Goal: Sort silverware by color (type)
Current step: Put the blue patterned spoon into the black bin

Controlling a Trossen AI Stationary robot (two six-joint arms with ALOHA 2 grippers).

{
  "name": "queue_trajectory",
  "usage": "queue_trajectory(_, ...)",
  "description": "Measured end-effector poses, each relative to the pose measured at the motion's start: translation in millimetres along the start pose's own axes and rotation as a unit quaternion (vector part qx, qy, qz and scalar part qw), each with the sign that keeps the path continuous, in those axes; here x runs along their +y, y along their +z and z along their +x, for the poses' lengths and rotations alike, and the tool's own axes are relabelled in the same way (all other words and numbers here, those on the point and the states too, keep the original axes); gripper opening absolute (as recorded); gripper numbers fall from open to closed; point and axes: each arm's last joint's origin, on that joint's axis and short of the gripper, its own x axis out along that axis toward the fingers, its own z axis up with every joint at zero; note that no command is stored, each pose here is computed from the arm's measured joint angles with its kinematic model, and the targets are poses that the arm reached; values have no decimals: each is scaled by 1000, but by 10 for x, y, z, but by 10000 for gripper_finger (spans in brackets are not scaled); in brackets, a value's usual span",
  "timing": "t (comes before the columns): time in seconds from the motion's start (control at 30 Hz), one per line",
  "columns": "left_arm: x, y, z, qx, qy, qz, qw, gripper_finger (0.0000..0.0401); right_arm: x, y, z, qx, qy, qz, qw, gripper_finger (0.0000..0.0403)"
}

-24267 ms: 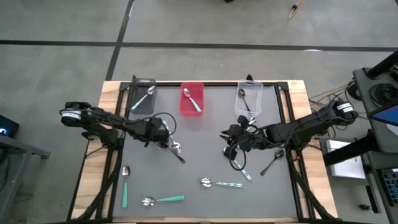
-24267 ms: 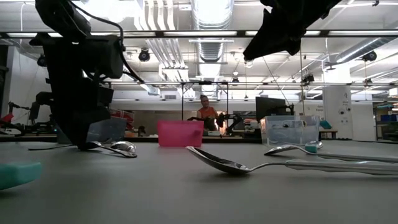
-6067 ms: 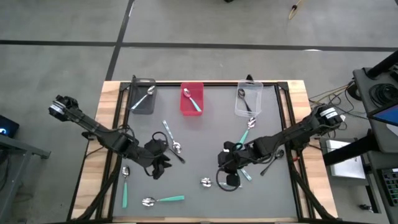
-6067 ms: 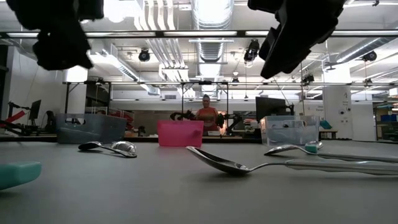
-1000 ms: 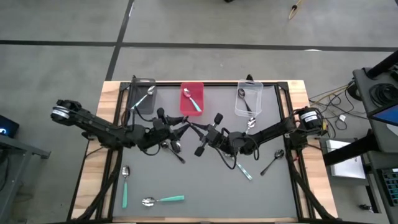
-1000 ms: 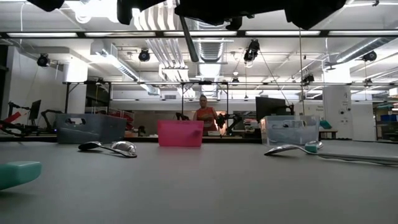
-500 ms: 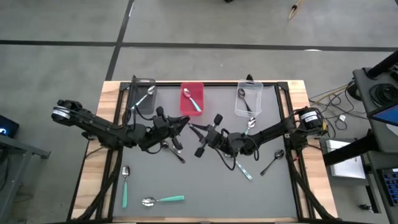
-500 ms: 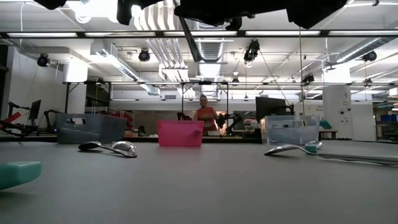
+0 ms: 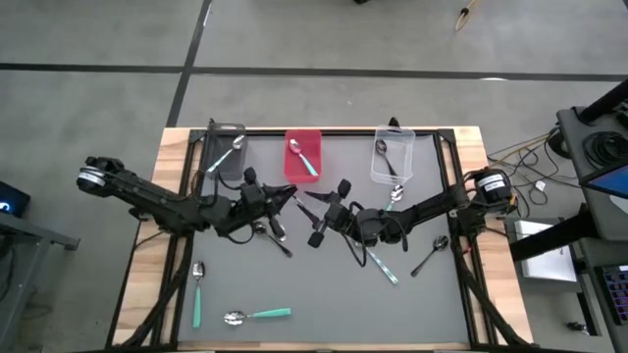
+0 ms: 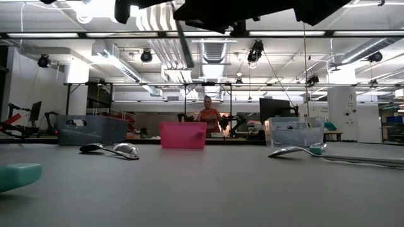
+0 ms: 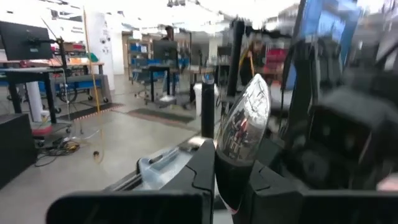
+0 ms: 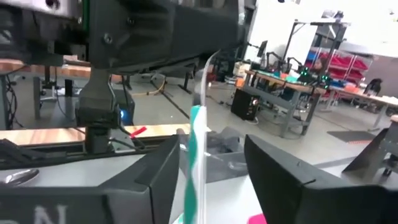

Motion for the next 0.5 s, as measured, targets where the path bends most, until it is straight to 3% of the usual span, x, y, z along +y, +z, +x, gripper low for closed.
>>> queue_trajectory(0.13, 63, 34, -76, 44, -23, 42, 998, 2, -28, 48, -33, 20, 25, 11, 999, 183)
queue_trajectory(0.27, 93, 63, -149, 75, -87, 64, 991, 1, -66, 89, -59, 45, 103, 37, 993, 184)
queue_trajectory(0.4, 91, 126, -204, 77, -169, 58, 981, 2, -103, 33, -45, 89, 227, 67, 968, 184)
queue_trajectory(0.5, 78, 141, -220, 74, -207, 53, 974, 3, -101, -33, -34, 115, 261, 90, 954, 185)
